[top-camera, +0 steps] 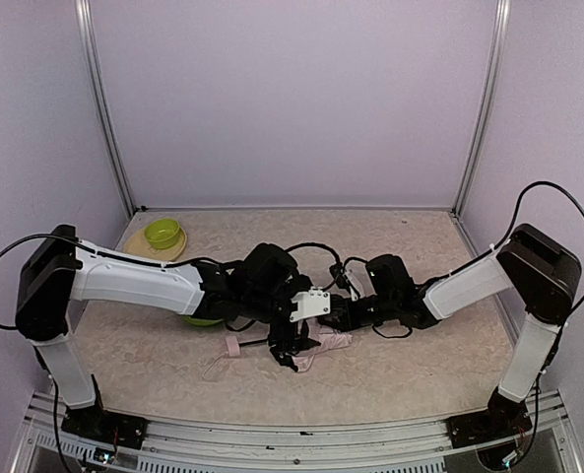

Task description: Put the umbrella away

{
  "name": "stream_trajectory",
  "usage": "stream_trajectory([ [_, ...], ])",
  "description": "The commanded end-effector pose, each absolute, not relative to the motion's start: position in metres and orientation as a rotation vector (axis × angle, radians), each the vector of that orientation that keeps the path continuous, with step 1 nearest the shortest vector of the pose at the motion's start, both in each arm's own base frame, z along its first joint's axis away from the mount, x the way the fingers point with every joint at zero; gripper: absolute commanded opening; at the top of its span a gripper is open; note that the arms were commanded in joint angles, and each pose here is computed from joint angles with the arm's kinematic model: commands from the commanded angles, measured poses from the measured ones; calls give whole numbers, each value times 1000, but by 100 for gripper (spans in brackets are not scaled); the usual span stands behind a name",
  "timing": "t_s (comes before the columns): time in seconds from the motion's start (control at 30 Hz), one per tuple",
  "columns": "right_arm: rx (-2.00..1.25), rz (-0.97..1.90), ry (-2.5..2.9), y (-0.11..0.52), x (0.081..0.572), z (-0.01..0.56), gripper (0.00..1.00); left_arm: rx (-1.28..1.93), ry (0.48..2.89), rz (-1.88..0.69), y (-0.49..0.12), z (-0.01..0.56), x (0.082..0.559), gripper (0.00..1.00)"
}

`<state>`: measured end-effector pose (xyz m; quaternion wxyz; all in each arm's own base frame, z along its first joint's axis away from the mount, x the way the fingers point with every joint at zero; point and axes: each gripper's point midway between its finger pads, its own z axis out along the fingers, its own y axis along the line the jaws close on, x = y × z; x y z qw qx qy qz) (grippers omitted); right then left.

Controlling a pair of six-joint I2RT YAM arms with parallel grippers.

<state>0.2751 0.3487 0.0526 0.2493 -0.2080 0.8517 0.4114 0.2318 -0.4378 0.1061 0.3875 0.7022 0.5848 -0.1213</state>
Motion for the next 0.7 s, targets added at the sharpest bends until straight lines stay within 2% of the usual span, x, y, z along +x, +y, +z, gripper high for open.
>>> stream_trajectory([
  [0.0, -589, 1070, 2423, 341, 263, 28, 0, 1907, 1467, -394, -444, 81, 217, 99],
  [0.23, -599, 1078, 2429, 342, 260, 24, 0, 1948, 1597, -475, -431, 35, 231, 99],
  [0.43, -599, 1072, 2418, 341, 262, 29, 0, 2016, 1726, -492, -412, 1, 219, 99],
  [0.6, -600, 1076, 2404, 343, 263, 36, 0, 2064, 1870, -507, -390, -31, 200, 90],
  [0.67, -602, 1077, 2395, 344, 265, 40, 0, 2087, 1932, -459, -379, -44, 196, 78],
])
